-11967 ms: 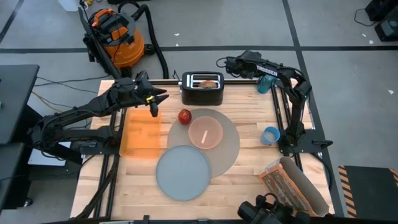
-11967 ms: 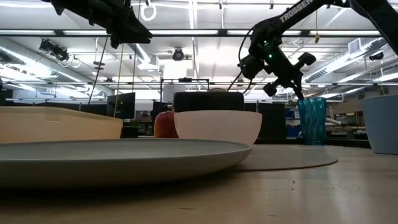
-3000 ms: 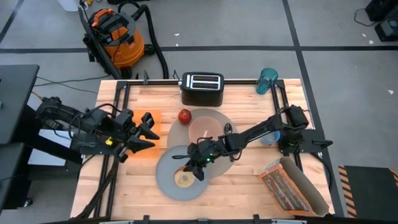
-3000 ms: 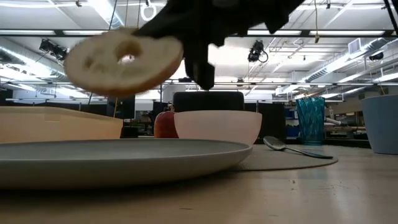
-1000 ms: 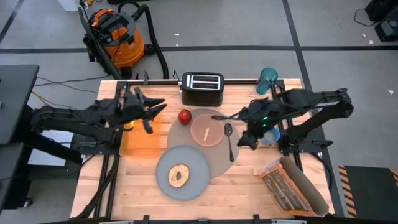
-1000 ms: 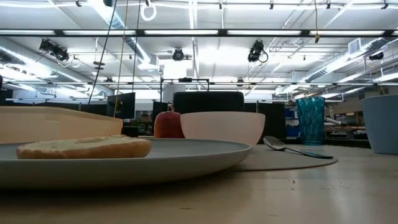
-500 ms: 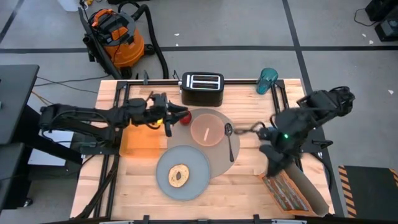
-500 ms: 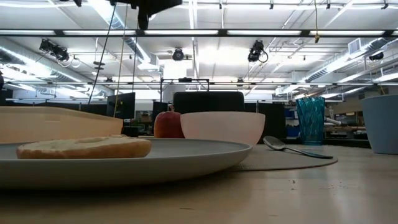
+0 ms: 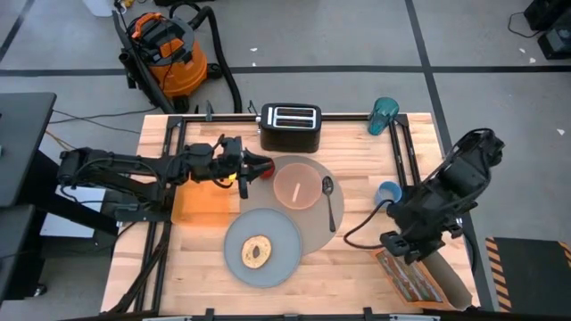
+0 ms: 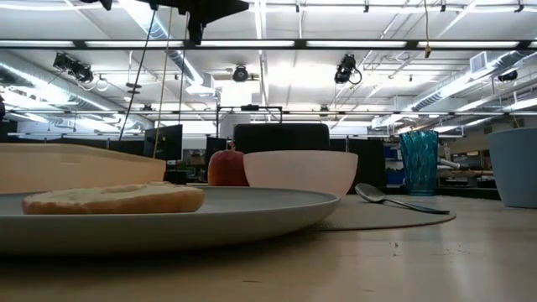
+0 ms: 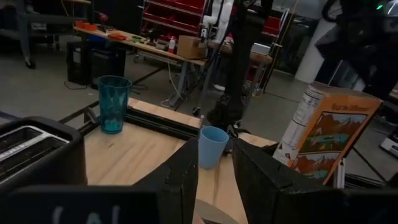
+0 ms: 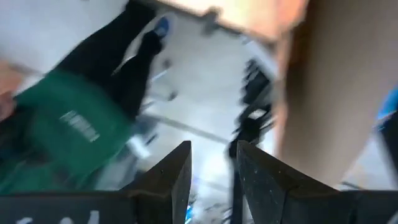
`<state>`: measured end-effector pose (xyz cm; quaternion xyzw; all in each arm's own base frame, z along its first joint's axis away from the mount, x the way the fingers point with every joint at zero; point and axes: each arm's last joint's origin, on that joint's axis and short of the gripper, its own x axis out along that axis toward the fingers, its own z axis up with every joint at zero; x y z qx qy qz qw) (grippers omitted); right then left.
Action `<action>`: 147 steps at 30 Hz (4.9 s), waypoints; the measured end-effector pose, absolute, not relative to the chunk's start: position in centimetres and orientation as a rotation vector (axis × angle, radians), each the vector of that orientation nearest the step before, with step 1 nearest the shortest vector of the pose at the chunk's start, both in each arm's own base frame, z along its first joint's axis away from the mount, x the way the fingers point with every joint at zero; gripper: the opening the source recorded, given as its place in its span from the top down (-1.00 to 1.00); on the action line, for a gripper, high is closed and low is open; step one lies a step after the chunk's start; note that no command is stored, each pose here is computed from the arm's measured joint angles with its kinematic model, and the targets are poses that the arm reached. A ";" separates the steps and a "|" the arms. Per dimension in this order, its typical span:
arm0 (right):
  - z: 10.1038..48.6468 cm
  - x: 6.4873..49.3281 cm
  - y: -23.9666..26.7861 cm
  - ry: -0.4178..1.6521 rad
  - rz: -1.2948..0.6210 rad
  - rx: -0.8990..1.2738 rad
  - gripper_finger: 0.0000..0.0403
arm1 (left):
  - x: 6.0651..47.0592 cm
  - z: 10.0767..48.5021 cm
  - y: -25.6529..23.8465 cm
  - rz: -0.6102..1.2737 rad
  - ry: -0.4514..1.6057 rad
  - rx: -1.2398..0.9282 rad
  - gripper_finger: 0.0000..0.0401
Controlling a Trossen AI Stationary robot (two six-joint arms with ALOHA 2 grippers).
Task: Arrange a breakfast setting
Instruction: Pour the cereal from the cereal box into the orange bowl
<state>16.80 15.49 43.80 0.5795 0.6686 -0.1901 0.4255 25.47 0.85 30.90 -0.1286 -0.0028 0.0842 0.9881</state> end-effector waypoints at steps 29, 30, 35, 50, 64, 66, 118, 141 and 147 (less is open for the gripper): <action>42.3 15.7 14.8 1.671 -0.480 1.279 0.32 | 25.5 30.8 0.5 0.156 0.009 -0.274 0.48; 42.1 15.7 14.8 1.670 -0.481 1.272 0.32 | 25.5 30.7 0.5 0.156 0.012 -0.274 0.48; 40.4 16.1 15.1 1.691 -0.532 1.217 0.32 | 25.4 30.6 0.5 0.158 0.023 -0.274 0.48; 38.4 16.7 15.5 1.678 -0.535 1.161 0.95 | 25.5 30.6 -0.1 -0.020 0.051 -0.278 0.48; 38.4 21.2 14.0 1.458 -0.506 1.218 0.98 | 28.3 27.5 -4.2 -0.153 0.124 -0.297 0.19; 38.3 22.2 13.7 1.437 -0.475 1.204 0.98 | 29.0 27.1 -4.8 -0.170 0.097 -0.301 0.07; 38.4 31.1 15.2 1.422 -0.014 0.799 0.97 | 44.6 24.1 -4.7 -0.580 0.144 0.076 -0.36; 38.4 31.1 15.4 1.383 0.080 0.670 0.97 | 45.6 25.5 -6.1 -0.752 0.094 0.156 -0.36; 38.4 31.3 15.3 1.354 0.087 0.637 0.97 | 45.6 25.4 -5.8 -0.784 0.095 0.154 -0.36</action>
